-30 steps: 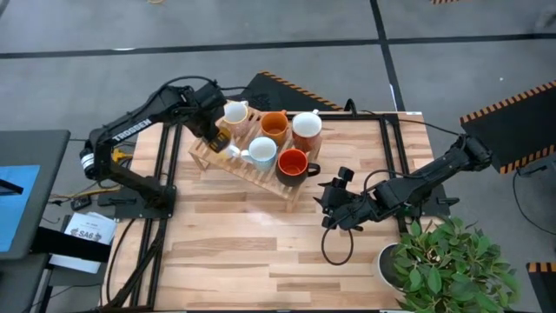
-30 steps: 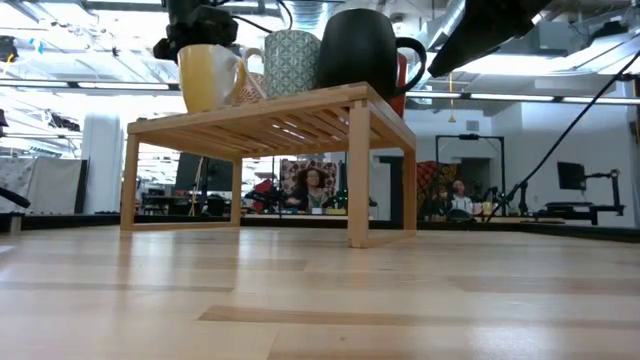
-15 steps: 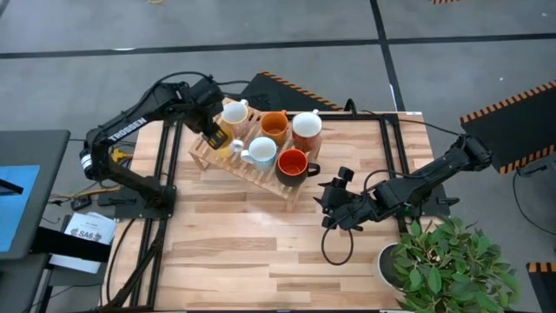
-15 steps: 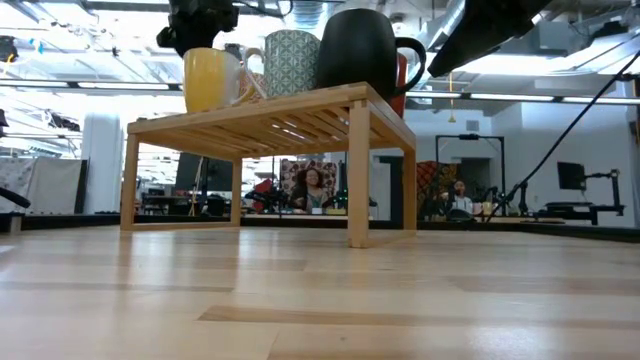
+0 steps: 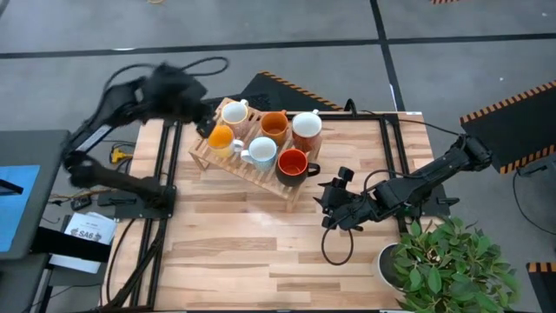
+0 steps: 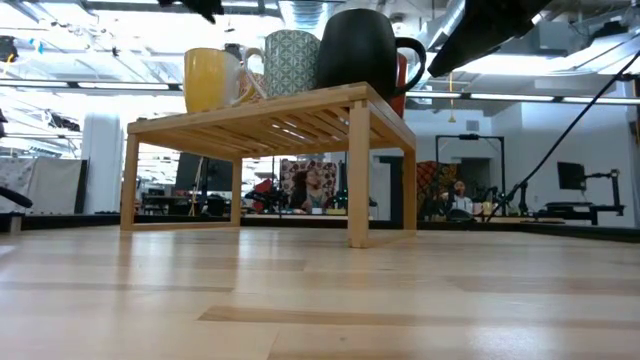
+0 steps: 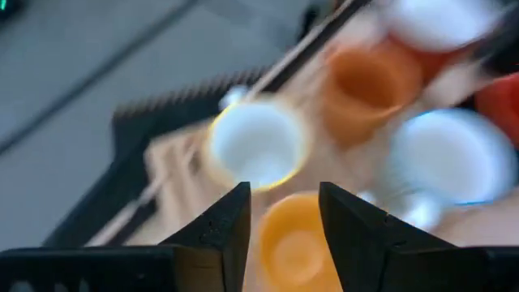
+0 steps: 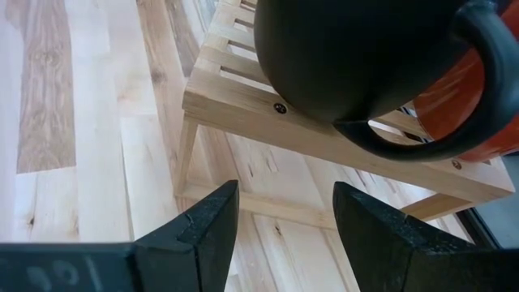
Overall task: Place coffee mugs
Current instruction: Return to Home Position
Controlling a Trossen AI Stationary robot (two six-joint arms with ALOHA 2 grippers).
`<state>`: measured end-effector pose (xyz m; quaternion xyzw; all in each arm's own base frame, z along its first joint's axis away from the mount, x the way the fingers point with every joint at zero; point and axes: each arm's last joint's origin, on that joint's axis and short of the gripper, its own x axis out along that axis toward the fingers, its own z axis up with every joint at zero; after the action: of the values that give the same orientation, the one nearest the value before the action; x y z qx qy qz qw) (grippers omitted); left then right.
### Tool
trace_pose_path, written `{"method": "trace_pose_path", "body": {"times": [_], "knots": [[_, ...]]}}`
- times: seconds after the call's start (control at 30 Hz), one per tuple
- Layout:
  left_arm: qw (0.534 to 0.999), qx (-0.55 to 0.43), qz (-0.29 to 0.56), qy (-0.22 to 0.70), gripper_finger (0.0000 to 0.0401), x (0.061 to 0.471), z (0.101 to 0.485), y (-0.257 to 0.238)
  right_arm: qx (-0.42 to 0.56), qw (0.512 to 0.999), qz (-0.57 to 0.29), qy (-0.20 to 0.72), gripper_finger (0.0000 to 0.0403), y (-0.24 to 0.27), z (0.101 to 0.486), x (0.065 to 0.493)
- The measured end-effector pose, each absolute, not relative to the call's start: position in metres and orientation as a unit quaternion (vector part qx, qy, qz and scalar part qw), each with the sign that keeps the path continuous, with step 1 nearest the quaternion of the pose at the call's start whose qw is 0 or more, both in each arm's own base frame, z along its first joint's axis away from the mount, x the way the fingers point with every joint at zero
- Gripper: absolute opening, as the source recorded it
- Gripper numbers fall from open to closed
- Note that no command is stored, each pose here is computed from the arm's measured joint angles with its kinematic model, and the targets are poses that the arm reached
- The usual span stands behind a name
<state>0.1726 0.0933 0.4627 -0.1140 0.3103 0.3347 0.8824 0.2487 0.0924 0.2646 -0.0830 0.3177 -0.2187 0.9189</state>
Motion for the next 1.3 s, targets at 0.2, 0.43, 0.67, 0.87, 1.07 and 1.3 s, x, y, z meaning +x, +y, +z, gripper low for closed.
{"method": "trace_pose_path", "body": {"times": [0.2,0.43,0.67,0.87,1.07,1.3], "knots": [[0.96,-0.061,0.229,0.146,0.0066,0.143,0.437,0.04,-0.086,0.921,-0.211,0.317,0.0228,0.097,0.265,0.247],[0.995,-0.017,0.097,-0.001,0.0004,0.14,0.335,0.003,-0.079,0.922,-0.216,0.312,0.0228,0.094,0.266,0.249],[0.998,0.029,0.023,-0.055,0.0,0.132,0.261,-0.016,-0.063,0.927,-0.22,0.298,0.0228,0.093,0.268,0.252],[0.996,0.015,0.001,-0.084,0.0,0.115,0.233,-0.02,-0.056,0.93,-0.22,0.29,0.0228,0.093,0.269,0.253],[0.994,0.007,-0.006,-0.107,0.0,0.103,0.21,-0.019,-0.055,0.929,-0.223,0.29,0.0227,0.092,0.269,0.254],[0.992,0.0,-0.004,-0.125,0.0,0.096,0.192,-0.017,-0.065,0.928,-0.212,0.3,0.02,0.098,0.282,0.251]]}}
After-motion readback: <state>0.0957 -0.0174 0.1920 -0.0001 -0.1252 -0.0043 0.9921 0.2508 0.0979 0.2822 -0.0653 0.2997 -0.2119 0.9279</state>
